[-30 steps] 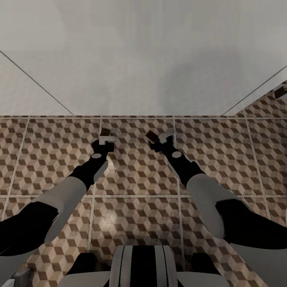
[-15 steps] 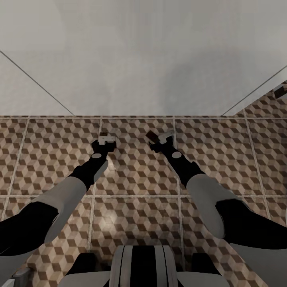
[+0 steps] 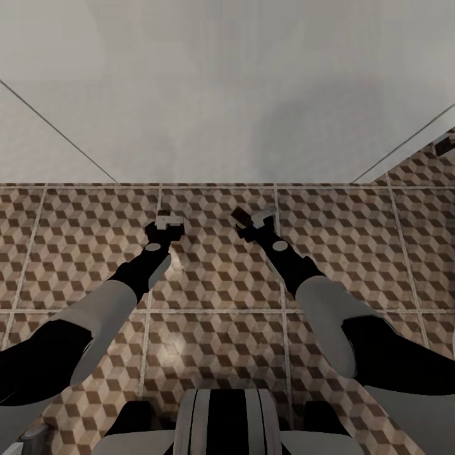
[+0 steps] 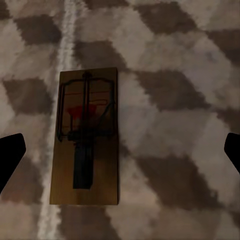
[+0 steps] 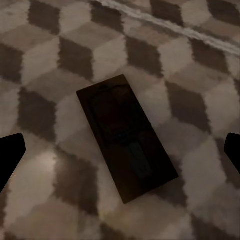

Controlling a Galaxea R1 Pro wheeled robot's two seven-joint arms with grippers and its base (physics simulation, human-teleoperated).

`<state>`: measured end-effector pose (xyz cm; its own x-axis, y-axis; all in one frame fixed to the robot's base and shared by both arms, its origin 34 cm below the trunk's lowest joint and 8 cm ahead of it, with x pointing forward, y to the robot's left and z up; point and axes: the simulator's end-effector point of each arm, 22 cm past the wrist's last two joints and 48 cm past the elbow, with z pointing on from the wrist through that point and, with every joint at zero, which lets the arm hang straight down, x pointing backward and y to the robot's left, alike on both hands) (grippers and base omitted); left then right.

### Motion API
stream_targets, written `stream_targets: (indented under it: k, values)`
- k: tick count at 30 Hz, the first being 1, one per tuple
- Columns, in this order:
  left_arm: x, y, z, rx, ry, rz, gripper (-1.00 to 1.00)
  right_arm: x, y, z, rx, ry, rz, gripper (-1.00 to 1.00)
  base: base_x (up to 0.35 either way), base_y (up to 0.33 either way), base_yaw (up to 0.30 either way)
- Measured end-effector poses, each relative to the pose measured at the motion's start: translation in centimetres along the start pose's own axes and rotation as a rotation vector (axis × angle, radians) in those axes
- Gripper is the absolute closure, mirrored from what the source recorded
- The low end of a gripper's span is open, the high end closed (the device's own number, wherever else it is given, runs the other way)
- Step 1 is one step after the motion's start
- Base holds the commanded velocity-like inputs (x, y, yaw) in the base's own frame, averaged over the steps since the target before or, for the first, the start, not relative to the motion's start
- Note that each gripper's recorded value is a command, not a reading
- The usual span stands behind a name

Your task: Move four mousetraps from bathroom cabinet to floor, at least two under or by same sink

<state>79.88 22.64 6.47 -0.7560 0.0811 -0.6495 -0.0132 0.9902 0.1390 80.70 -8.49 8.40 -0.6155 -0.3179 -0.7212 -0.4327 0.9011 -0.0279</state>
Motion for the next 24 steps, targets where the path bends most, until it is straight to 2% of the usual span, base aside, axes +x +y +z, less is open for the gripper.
stream_targets:
  k: [7, 14, 19, 24]
  values:
    - [0.04, 0.04, 0.02, 0.000, 0.000, 0.000, -1.00, -0.01, -0.02, 0.03, 0.000, 0.000, 0.000, -1.00, -0.159, 0.000, 0.000]
    - [0.02, 0.05, 0.04, -0.001, -0.002, 0.000, -1.00, 0.03, 0.00, 0.03, 0.000, 0.000, 0.000, -1.00, -0.308, 0.000, 0.000]
    - [-0.46, 0.11, 0.03, -0.002, -0.029, -0.008, -1.00, 0.06, 0.01, 0.03, 0.000, 0.001, 0.000, -1.00, -0.333, 0.000, 0.000]
    - [-0.21, 0.26, 0.03, -0.005, -0.034, -0.010, -1.00, 0.03, 0.00, 0.03, 0.000, 0.000, 0.000, -1.00, -0.337, 0.000, 0.000]
